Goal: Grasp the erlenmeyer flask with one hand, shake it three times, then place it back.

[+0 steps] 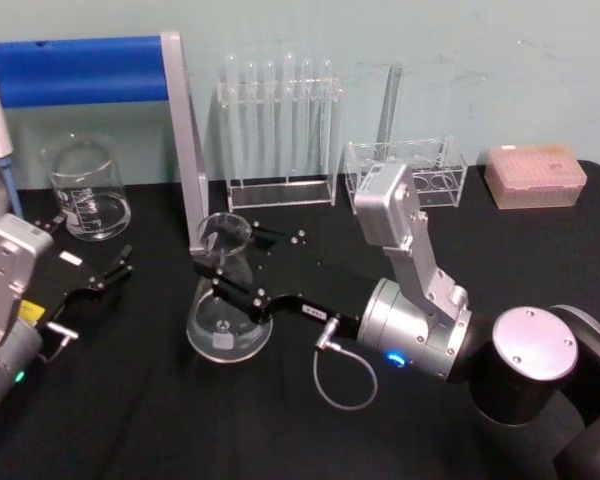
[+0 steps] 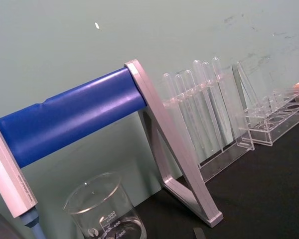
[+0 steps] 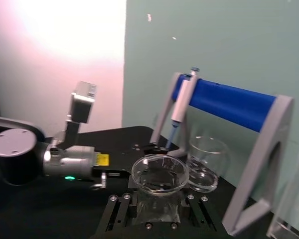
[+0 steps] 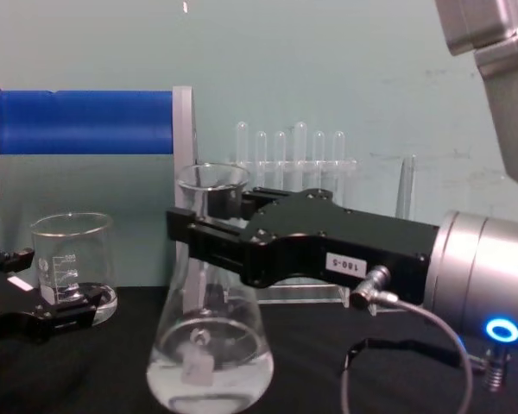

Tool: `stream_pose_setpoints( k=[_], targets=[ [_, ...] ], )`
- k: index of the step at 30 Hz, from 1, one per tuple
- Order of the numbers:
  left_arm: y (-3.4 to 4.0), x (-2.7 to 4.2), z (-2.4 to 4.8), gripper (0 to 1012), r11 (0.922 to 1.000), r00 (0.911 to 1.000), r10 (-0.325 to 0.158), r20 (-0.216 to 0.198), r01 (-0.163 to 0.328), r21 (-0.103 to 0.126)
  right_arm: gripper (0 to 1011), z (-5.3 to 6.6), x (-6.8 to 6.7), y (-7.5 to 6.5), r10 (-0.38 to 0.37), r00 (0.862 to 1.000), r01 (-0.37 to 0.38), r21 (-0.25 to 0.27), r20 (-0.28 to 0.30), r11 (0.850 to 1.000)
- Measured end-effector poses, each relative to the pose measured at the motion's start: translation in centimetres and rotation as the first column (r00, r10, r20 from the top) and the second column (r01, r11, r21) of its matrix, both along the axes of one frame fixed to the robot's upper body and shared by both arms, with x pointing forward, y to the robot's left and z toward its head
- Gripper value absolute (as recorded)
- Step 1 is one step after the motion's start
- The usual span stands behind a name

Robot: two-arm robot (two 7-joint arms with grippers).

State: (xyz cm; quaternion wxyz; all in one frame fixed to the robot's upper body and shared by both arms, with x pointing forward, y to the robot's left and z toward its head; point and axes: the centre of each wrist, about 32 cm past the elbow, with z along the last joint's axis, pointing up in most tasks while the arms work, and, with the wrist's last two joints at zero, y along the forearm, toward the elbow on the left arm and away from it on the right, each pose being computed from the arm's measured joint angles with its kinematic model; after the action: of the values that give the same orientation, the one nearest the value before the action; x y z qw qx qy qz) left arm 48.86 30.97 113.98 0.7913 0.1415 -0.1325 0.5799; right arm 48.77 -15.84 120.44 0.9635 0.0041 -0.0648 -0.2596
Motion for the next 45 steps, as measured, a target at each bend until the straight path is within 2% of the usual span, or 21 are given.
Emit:
stream_pose_setpoints(
  k=[9,13,20,26,30,37,39,42,43,45],
  targets=[
    [0.0,0.0,0.0,1001,1.0,1.0,0.0,0.0,0.0,0.0,449,0.2,-0.4,0.3,0.069,0.998,-0.069,0.007,0.012,0.998],
    [0.0,0.0,0.0,1001,1.0,1.0,0.0,0.0,0.0,0.0,449,0.2,-0.2,0.3,0.073,0.997,-0.073,0.007,0.015,0.997],
    [0.0,0.0,0.0,1001,1.0,1.0,0.0,0.0,0.0,0.0,449,0.1,1.0,-0.6,-0.02,1.0,0.02,0.001,0.014,1.0],
    [0.0,0.0,0.0,1001,1.0,1.0,0.0,0.0,0.0,0.0,449,0.1,1.9,-1.7,-0.109,0.994,0.109,-0.001,0.02,0.994],
    [0.0,0.0,0.0,1001,1.0,1.0,0.0,0.0,0.0,0.0,449,0.2,2.4,-2.7,-0.173,0.985,0.173,0.002,0.023,0.985],
    [0.0,0.0,0.0,1001,1.0,1.0,0.0,0.0,0.0,0.0,449,0.3,3.3,-4.7,-0.293,0.956,0.293,0.01,0.024,0.956],
    [0.0,0.0,0.0,1001,1.0,1.0,0.0,0.0,0.0,0.0,449,0.3,3.7,-5.9,-0.348,0.937,0.348,0.015,0.021,0.937],
    [0.0,0.0,0.0,1001,1.0,1.0,0.0,0.0,0.0,0.0,449,0.3,3.8,-6.6,-0.384,0.923,0.383,0.019,0.019,0.923],
    [0.0,0.0,0.0,1001,1.0,1.0,0.0,0.0,0.0,0.0,449,0.3,3.9,-7.2,-0.409,0.912,0.409,0.022,0.019,0.912],
    [0.0,0.0,0.0,1001,1.0,1.0,0.0,0.0,0.0,0.0,449,0.3,4.0,-7.6,-0.429,0.903,0.429,0.024,0.018,0.903]
  ],
)
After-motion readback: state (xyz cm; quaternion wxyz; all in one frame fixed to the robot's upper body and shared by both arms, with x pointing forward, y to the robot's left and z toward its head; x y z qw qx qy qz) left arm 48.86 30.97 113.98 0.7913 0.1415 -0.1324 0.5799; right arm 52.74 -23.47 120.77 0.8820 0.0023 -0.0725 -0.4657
